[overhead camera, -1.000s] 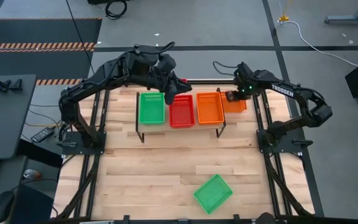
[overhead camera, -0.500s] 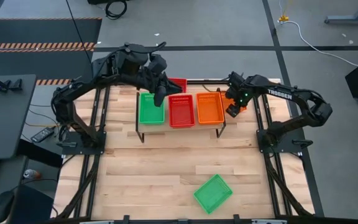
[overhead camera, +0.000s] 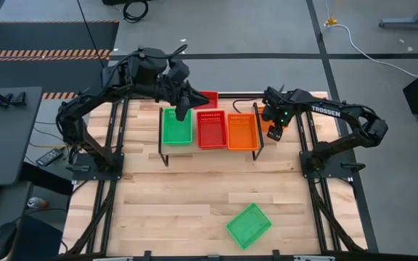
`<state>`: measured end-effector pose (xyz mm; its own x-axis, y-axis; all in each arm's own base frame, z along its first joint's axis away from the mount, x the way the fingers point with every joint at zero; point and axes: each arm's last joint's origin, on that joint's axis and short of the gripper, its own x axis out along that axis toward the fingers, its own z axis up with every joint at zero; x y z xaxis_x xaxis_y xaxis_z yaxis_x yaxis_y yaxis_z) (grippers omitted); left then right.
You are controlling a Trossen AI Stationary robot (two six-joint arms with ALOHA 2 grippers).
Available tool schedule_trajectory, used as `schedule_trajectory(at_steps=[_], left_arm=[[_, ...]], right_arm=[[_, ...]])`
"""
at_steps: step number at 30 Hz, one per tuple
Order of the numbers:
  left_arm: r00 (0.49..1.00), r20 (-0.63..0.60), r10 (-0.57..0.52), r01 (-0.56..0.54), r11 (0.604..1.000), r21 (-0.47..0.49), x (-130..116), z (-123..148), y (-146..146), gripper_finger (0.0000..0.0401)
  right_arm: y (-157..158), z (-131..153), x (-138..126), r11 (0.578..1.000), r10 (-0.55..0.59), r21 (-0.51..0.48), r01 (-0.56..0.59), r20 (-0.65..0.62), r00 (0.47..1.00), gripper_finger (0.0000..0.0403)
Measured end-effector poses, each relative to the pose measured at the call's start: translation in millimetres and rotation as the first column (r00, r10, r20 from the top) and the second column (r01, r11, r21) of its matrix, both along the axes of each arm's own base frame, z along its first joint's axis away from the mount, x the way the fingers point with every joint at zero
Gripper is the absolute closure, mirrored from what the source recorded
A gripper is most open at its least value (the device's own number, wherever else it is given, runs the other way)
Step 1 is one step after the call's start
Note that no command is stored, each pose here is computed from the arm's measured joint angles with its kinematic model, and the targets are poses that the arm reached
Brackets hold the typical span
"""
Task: Stack baskets on shelf by color
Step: Stack the orange bin on top of the other stacked orange bin on the shelf
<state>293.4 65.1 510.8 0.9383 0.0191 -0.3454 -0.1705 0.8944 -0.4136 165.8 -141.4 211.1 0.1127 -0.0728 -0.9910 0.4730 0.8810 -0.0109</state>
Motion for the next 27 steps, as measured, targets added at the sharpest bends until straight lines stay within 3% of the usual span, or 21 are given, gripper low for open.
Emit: schedule_trajectory(at_steps=[8,13,18,22,27], left_arm=[[1.000,-0.014,-0.006,0.006,1.000,-0.004,0,-1,-2,0.0340],[1.000,-0.014,-0.006,0.005,1.000,-0.004,0,-1,-2,0.0344],[1.000,-0.014,-0.005,0.005,1.000,-0.004,0,-1,-2,0.0346],[1.000,-0.013,-0.005,0.005,1.000,-0.004,0,-1,-2,0.0345],[0.999,-0.033,-0.017,0.016,1.000,-0.015,0,-3,-6,0.0348]], right_arm=[[-6,-8,-3,0.999,-0.039,-0.009,0.039,0.002,0.999,0.0170],[-6,-33,-8,0.990,-0.138,0.011,0.139,-0.063,0.988,0.0170],[-10,-50,-16,0.966,-0.259,-0.029,0.258,-0.090,0.962,0.0175],[-16,-52,-19,0.936,-0.351,-0.053,0.349,-0.060,0.934,0.0208],[-29,-51,-28,0.865,-0.498,-0.088,0.495,-0.017,0.867,0.0294]])
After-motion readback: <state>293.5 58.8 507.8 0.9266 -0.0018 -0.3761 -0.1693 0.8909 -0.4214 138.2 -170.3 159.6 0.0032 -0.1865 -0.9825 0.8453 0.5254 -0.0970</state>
